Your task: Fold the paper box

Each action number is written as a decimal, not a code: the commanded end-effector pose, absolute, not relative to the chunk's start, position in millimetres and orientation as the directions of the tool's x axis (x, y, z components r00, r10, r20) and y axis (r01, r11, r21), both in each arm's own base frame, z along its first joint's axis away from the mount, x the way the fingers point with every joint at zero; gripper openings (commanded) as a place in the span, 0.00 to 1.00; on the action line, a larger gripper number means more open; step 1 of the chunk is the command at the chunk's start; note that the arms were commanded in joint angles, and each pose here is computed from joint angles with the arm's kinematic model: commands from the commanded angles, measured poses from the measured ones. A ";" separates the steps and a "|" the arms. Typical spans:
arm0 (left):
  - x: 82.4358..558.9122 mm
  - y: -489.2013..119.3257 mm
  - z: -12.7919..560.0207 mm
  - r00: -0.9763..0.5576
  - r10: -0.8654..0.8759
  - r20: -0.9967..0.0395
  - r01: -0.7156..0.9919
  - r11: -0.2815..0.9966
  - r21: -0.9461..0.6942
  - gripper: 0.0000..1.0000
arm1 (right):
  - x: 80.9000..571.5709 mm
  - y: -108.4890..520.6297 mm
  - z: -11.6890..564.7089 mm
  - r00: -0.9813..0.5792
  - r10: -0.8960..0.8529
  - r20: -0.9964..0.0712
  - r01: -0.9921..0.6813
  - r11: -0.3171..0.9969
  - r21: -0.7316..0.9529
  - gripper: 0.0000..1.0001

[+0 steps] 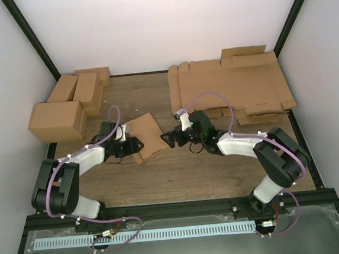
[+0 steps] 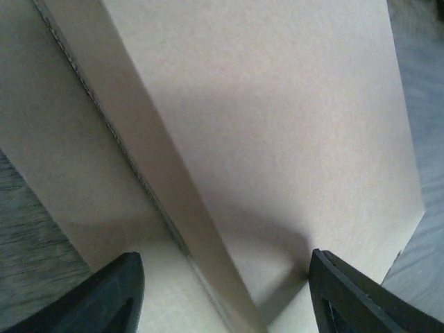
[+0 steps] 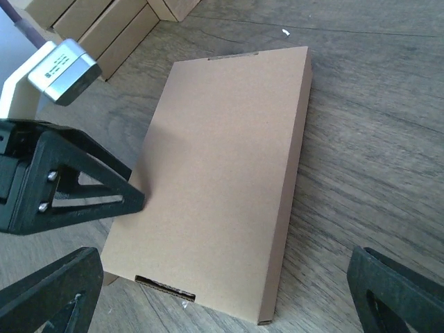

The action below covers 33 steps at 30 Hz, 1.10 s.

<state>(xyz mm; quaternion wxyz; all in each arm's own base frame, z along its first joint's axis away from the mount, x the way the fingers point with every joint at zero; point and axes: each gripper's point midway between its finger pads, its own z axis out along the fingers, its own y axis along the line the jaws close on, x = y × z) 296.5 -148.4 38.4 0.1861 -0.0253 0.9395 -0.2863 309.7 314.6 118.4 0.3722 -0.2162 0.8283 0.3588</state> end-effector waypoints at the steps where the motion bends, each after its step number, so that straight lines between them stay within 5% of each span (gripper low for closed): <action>1: 291.4 -135.7 40.9 -0.916 -0.190 -0.352 0.011 0.867 -0.498 0.72 | 313.2 314.9 117.0 -0.632 -0.085 -0.770 -0.618 0.655 0.435 1.00; 16: 296.6 -120.6 38.6 -0.897 -0.301 -0.325 -0.066 0.816 -0.574 0.82 | 314.1 317.7 115.8 -0.619 -0.092 -0.780 -0.634 0.644 0.428 1.00; 33: 298.0 -126.6 26.0 -0.906 -0.325 -0.270 -0.094 0.778 -0.621 0.69 | 321.0 332.7 87.9 -0.677 -0.138 -0.723 -0.621 0.634 0.460 0.96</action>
